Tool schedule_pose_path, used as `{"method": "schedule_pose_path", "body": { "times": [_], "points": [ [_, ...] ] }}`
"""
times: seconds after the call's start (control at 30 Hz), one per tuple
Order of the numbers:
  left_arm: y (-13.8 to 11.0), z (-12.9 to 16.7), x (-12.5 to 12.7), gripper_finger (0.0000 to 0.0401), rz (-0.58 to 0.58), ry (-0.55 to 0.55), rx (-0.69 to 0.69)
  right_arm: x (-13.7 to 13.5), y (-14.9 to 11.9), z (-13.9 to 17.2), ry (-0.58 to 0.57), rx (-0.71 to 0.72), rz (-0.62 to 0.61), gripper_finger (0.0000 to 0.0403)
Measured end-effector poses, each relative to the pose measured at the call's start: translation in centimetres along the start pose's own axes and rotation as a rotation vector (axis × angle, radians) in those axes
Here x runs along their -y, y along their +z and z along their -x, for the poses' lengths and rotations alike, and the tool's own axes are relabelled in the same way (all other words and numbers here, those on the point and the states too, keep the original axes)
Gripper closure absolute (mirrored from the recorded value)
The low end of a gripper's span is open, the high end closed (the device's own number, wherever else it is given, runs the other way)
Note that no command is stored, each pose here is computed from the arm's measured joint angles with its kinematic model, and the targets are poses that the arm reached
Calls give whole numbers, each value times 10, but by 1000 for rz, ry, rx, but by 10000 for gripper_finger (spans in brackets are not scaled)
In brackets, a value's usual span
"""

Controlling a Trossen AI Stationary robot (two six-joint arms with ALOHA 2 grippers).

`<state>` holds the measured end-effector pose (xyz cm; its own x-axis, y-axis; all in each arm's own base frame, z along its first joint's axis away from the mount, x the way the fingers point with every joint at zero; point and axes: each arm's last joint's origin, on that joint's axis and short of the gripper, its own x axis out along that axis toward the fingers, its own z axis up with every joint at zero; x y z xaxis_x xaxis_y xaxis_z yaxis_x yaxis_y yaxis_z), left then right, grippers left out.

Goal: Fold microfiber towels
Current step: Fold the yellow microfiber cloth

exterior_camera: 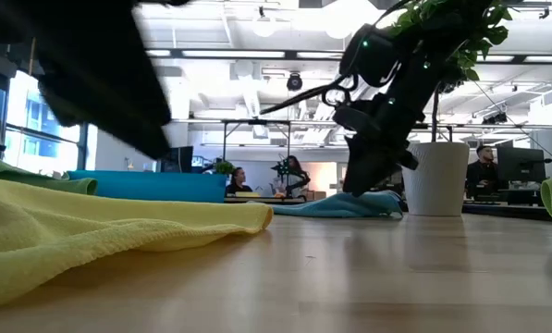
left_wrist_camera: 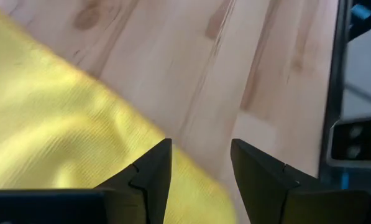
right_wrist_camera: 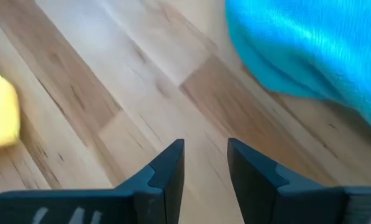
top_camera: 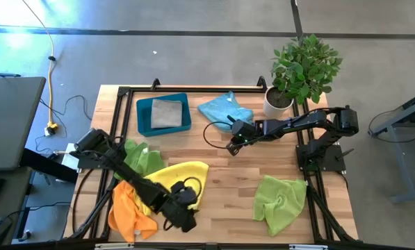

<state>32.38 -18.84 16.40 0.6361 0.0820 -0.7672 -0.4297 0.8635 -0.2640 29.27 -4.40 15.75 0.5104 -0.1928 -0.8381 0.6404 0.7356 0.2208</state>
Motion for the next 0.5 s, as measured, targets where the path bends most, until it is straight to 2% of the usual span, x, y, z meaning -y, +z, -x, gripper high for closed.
{"method": "schedule_pose_path", "body": {
  "times": [0.27,0.5],
  "points": [
    [-27,4,5,245,-41,63,-23,-5,8,1,49,89,-169,288],
    [-45,-15,4,245,-75,91,-70,-8,11,1,78,120,-200,288]
  ]
}}
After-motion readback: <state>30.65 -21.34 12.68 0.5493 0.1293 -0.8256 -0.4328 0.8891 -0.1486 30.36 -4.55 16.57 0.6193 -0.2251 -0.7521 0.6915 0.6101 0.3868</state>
